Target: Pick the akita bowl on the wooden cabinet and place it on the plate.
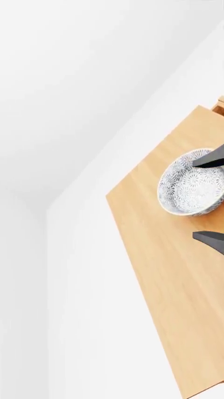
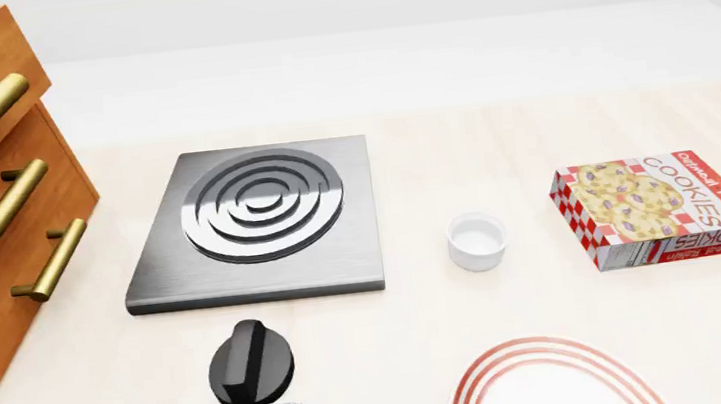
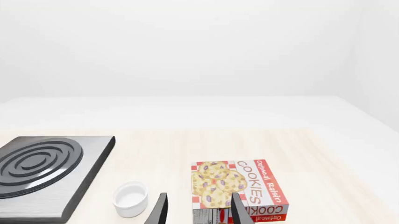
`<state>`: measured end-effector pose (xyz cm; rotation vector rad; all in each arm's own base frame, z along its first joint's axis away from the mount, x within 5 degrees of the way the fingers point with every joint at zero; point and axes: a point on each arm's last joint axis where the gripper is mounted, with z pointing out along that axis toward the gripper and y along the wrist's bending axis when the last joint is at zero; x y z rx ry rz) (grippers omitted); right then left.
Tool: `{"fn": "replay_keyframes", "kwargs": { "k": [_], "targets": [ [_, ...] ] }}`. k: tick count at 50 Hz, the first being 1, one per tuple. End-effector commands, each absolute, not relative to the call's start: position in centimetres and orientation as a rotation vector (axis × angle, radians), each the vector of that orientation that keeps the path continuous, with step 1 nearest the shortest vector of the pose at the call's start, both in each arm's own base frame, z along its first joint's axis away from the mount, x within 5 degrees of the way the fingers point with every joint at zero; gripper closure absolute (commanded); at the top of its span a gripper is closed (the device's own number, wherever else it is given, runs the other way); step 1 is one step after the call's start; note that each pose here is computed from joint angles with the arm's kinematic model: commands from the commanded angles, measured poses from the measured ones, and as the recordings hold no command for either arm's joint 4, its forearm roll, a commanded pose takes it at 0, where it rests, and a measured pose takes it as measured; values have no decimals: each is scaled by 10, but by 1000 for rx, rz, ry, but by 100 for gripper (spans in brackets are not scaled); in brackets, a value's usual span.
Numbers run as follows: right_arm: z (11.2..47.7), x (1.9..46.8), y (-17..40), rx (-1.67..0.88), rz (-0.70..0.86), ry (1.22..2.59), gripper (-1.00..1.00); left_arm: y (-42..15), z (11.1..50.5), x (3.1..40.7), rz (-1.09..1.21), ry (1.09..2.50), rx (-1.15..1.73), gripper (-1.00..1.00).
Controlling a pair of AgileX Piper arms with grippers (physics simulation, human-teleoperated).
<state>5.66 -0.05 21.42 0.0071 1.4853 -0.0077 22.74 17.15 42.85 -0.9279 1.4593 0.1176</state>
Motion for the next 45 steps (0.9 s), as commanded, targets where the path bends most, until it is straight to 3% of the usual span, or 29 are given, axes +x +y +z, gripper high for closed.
{"fn": "replay_keyframes", "kwargs": {
  "k": [1, 45],
  "targets": [
    [214, 57, -1, 8, -7, 1486, -100, 174, 423, 234, 111, 1469, -931, -100],
    [214, 57, -1, 7, -8, 1485, -100, 176, 408, 250, 90, 1501, -926, -100]
  ]
}}
